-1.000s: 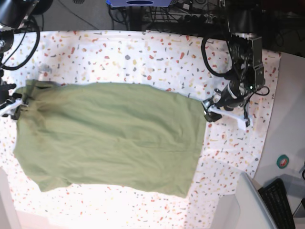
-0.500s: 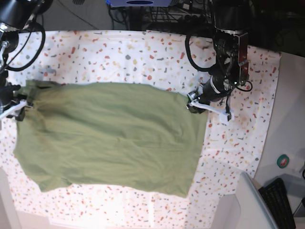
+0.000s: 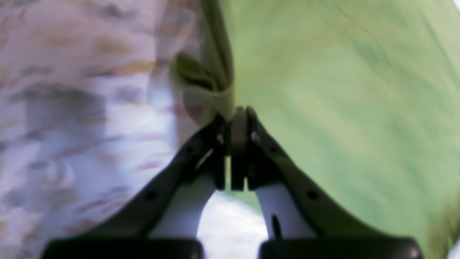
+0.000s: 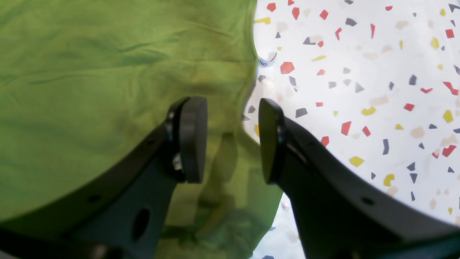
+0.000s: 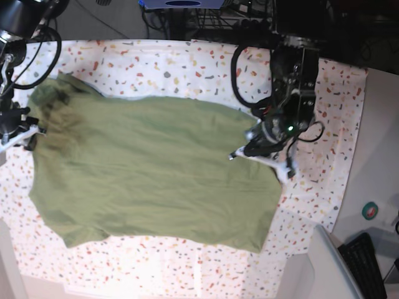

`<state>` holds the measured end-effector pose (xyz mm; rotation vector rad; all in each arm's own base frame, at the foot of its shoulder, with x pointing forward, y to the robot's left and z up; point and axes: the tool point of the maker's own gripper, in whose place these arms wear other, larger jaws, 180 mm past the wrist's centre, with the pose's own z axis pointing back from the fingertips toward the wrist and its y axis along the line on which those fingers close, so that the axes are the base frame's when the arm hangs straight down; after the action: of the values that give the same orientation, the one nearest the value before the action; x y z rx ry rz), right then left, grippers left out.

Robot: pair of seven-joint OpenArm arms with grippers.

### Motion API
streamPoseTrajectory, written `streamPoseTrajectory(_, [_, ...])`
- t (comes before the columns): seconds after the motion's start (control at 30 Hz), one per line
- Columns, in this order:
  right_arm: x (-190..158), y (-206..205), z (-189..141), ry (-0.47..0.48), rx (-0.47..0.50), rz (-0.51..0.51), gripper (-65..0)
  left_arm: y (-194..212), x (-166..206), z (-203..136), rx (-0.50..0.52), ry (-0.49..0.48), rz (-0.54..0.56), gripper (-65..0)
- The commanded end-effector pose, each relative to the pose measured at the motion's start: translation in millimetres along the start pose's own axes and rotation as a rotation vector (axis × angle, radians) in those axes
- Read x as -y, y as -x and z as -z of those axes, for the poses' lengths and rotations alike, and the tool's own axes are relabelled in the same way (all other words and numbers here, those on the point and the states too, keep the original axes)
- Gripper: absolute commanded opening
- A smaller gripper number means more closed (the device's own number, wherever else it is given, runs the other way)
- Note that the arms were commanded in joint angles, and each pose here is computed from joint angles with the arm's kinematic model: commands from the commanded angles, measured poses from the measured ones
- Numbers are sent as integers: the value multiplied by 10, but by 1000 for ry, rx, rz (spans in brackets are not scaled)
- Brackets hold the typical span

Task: Layout the t-shirt on the table in an organized manner, then fold the t-shirt properly

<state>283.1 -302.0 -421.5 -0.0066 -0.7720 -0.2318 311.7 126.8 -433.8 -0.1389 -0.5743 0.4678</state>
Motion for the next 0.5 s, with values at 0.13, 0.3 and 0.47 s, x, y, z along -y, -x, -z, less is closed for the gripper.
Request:
streamPoseTrajectory(0.13, [41,-212,-29,5,58,-11,-420,-125,516,171,-25,-13,135,-650])
streamPoseTrajectory(0.3, [46,-190,-32,6,53,-12,-420,38,750,486,-124,-74,256,-650])
streamPoseTrajectory(0.47, [47,-182,-33,7,52,-12,-420,125,872,572,-168,-91,273,-650])
